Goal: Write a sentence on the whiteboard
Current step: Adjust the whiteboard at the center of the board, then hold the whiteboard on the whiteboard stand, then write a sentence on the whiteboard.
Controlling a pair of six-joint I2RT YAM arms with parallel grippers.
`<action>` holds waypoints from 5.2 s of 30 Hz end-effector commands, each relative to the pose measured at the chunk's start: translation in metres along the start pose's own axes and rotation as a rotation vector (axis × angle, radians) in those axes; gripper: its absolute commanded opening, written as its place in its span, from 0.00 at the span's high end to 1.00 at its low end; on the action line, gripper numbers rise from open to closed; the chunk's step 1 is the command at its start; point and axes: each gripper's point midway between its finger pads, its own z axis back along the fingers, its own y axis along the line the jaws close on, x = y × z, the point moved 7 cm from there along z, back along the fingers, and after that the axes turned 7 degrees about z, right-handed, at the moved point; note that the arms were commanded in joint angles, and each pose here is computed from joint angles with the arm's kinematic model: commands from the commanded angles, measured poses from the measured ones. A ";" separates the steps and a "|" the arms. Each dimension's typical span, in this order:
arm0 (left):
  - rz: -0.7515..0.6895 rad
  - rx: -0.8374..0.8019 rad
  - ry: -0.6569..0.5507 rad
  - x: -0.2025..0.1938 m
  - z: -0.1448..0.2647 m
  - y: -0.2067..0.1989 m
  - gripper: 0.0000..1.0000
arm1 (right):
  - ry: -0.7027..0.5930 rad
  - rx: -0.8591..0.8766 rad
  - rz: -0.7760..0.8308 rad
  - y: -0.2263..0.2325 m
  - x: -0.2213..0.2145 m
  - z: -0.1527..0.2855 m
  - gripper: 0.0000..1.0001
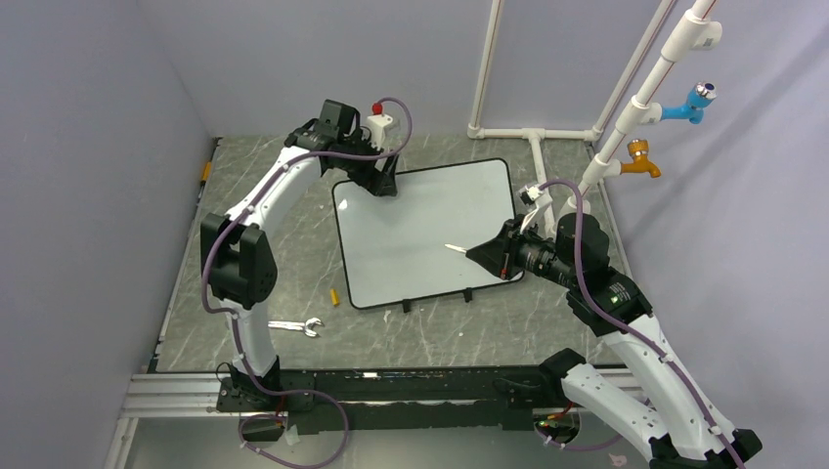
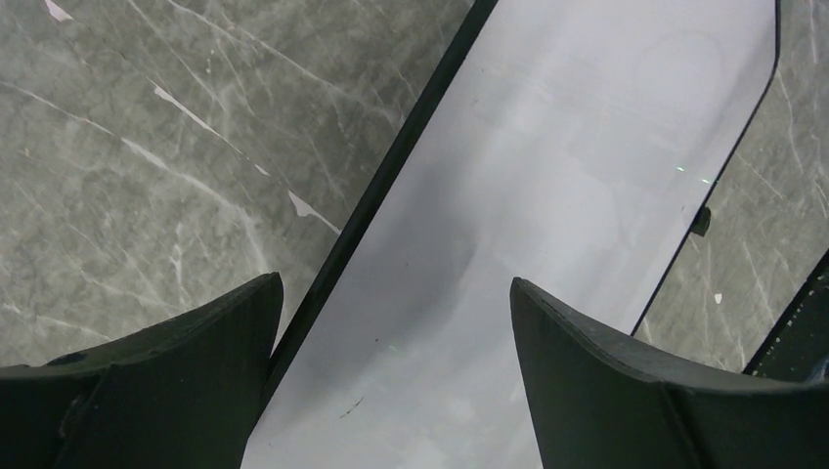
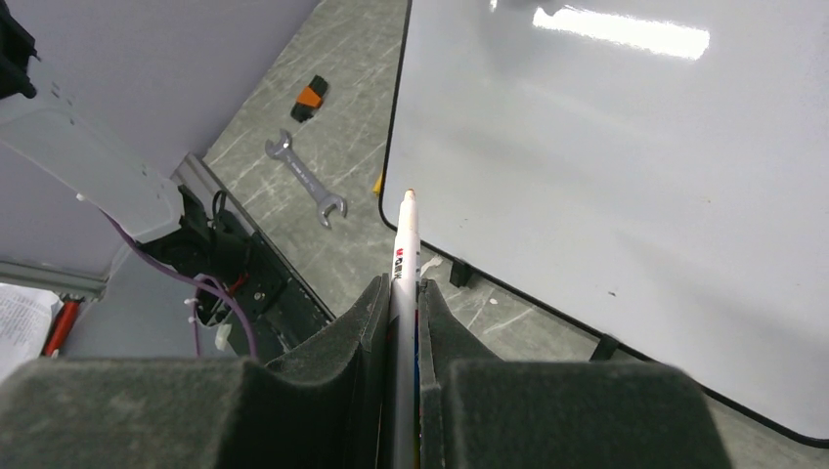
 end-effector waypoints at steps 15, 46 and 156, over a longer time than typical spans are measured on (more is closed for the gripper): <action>0.102 -0.176 0.080 -0.037 0.034 -0.061 0.25 | -0.047 0.032 0.004 0.007 0.015 0.001 1.00; 0.251 -0.424 0.101 -0.040 0.024 -0.047 0.52 | -0.013 0.044 0.010 0.002 0.017 -0.014 1.00; 0.209 -0.048 0.018 -0.041 0.045 -0.078 1.00 | 0.103 -0.205 0.415 0.137 0.002 -0.142 1.00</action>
